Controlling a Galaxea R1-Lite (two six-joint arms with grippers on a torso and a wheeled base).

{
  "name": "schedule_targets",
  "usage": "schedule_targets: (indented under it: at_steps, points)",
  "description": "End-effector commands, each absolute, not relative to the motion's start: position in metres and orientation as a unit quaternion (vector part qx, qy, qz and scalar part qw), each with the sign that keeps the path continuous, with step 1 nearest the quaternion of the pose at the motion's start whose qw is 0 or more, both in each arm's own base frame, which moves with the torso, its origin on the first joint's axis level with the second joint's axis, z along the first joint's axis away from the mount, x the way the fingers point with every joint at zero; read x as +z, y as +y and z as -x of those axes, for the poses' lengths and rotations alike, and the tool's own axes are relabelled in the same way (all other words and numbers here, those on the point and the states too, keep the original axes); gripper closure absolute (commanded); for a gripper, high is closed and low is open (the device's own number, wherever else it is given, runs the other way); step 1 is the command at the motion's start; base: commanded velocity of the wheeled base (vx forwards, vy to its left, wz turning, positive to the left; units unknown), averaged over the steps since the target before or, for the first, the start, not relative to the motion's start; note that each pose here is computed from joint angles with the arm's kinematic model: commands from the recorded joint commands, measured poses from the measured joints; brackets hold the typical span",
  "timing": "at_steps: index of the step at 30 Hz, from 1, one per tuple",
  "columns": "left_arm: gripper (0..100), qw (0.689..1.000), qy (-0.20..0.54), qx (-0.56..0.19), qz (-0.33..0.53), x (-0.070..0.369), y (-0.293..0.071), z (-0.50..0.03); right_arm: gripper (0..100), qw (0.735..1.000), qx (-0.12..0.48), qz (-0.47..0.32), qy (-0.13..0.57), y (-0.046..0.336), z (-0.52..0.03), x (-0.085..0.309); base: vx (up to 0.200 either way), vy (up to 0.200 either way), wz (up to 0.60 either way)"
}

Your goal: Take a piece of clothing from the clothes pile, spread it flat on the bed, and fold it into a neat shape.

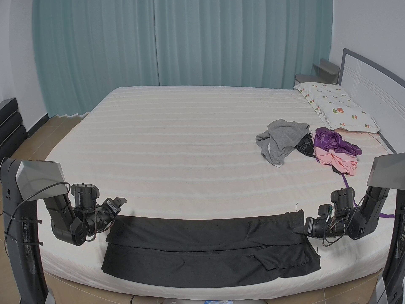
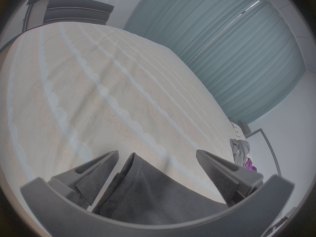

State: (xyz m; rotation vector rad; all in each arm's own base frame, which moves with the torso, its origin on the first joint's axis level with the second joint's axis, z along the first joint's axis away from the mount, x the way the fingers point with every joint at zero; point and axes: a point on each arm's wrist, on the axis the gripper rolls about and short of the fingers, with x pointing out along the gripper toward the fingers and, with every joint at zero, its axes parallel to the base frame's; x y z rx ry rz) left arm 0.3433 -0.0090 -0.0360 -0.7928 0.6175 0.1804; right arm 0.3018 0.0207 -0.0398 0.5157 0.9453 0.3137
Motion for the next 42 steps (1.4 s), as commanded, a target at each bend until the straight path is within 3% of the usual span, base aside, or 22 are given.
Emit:
schedule_targets:
  at_steps: [1,15,16,20,31,42]
  points:
    - [0,0.873,0.296,0.086,0.379,-0.036,-0.009,-0.343,100,0.847,0.148,-0.245,0.448,0.02,-0.298,-0.036,0.0,0.0,0.0]
    - [0,0.873,0.295,0.086,0.379,-0.036,-0.009,-0.343,100,0.846,0.148,-0.223,0.461,0.018,-0.287,-0.041,0.0,0.0,0.0]
    - [0,0.873,0.295,0.086,0.379,-0.036,-0.009,-0.343,0,0.848,0.144,-0.223,0.459,0.018,-0.287,-0.041,0.0,0.0,0.0]
    - [0,0.874,0.297,0.087,0.374,-0.037,-0.01,-0.342,0,0.855,0.138,-0.235,0.441,0.014,-0.289,-0.031,0.0,0.0,0.0]
    - [0,0.889,0.277,0.071,0.357,-0.015,-0.01,-0.317,0,0.842,0.104,-0.327,0.416,0.032,-0.259,0.002,0.0,0.0,0.0]
    - [0,0.873,0.319,0.082,0.359,-0.015,-0.013,-0.28,0,0.845,0.11,-0.356,0.383,0.042,-0.228,0.006,-0.164,0.0,0.0]
